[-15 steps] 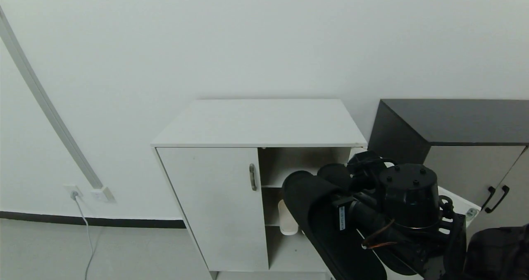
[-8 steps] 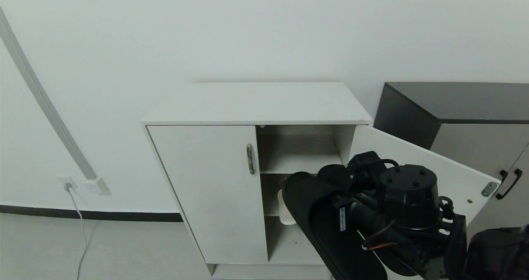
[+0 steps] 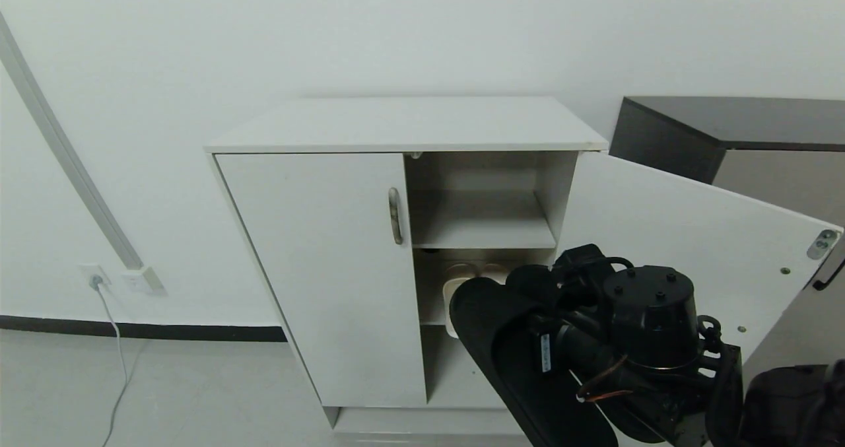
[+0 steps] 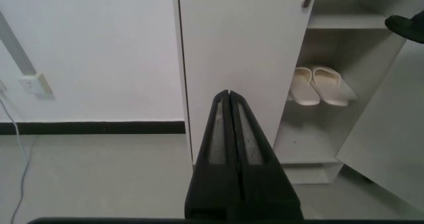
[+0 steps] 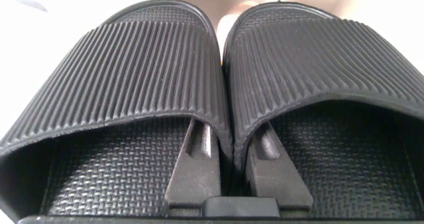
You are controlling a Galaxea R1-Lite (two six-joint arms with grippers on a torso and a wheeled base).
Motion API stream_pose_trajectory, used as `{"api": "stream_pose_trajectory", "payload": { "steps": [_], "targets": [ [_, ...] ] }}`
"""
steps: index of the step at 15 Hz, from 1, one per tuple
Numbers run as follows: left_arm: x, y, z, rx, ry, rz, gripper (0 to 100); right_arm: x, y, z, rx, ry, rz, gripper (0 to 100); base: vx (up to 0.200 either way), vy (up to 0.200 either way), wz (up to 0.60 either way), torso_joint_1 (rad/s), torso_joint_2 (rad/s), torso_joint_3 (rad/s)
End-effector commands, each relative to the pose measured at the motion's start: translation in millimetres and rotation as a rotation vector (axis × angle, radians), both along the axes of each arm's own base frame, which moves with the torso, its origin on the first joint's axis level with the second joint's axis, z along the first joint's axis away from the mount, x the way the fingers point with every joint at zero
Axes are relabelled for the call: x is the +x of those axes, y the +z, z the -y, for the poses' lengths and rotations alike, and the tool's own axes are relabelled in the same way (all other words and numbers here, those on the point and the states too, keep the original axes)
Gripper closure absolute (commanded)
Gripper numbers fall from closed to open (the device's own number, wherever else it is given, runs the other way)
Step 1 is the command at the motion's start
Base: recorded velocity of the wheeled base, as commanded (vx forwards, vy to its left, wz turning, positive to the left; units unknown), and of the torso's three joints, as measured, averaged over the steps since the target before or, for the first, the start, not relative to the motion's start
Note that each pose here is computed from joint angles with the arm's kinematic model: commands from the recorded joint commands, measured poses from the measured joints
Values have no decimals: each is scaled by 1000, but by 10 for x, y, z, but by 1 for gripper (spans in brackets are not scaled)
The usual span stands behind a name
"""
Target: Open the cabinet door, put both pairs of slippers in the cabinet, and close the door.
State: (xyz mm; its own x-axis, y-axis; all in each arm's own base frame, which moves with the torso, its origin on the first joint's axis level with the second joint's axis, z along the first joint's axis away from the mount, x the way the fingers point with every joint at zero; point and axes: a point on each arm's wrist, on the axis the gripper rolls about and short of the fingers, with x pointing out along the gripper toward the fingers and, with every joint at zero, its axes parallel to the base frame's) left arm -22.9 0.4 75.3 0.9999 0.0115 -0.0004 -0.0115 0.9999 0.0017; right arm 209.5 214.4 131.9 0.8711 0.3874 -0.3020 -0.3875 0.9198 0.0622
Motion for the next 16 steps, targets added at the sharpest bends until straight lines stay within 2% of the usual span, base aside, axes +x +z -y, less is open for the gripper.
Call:
{"api": "stream_pose_trajectory", "payload": {
  "steps": [1,9,15,16],
  "targets": [
    [1,0,0,0,1,-1,100,2,-21,-9,-5,2,-5,100,0,0,0,-110,461,349],
    [1,0,0,0,1,-1,100,-21,-65,-52,-15,16,-14,100,0,0,0,-57,430,368],
    [1,0,0,1,1,-1,100,-12,-97,-62,-34,18,-16,100,0,0,0,-2,4,12],
    [1,0,0,1,-1,-1,100,-8,-97,-58,-37,16,-14,100,0,200,0,-7,193,149]
  ]
}}
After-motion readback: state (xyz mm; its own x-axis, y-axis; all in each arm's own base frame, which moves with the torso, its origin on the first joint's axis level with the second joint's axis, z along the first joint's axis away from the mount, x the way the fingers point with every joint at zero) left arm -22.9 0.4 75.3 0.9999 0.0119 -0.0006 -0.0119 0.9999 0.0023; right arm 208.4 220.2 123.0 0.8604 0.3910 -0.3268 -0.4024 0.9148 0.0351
